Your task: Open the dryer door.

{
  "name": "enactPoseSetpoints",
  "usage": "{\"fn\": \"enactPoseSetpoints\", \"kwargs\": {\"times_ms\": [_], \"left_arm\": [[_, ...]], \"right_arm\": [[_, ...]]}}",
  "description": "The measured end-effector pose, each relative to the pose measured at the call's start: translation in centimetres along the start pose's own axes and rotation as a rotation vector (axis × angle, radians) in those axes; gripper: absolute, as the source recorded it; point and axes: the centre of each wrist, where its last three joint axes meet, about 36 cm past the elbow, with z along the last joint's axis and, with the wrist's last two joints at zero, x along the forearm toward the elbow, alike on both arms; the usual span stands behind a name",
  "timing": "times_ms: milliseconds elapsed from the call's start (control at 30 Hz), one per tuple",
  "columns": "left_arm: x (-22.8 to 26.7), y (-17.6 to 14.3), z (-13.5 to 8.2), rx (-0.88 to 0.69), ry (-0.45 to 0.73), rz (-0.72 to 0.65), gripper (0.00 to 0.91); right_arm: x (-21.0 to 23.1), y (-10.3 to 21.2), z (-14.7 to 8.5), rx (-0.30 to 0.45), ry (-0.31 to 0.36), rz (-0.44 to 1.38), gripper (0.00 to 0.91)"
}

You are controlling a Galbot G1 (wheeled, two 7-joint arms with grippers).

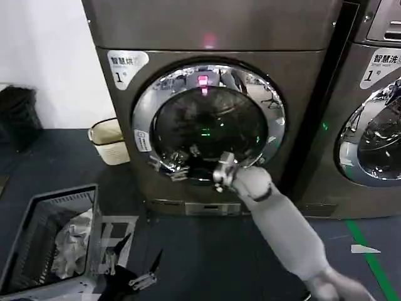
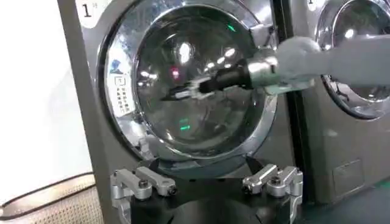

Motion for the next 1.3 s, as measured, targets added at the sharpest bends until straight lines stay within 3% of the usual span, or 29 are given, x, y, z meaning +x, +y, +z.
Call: {"fn": "enactPoseSetpoints", "kwargs": {"times_ms": [467, 800, 967, 1167, 1300], "left_arm": [[0.0, 0.0, 0.3, -0.003, 0.005, -0.008, 0.907], [-0.5, 0.6, 0.6, 0.041, 0.075, -0.018, 0.907], [-1.5, 2.2, 0.2, 0.11, 0.132, -0.033, 0.907], [-3.9, 5.8, -0.8, 0.094, 0.18, -0.163, 0.907], [-5.3, 8.1, -1.0, 0.125, 0.179, -0.113, 0.907]], "right_arm": [[-4.5, -0.1, -0.3, -0.006, -0.014, -0.016, 0.907], [-3.5, 0.5, 0.1, -0.061, 0.007, -0.13, 0.907], [-1.9, 0.5, 0.3, -0.094, 0.02, -0.202, 0.907], [0.4, 1.1, 0.2, -0.089, -0.007, -0.293, 0.907], [1.6, 1.8, -0.1, -0.079, -0.033, -0.351, 0.907]]}}
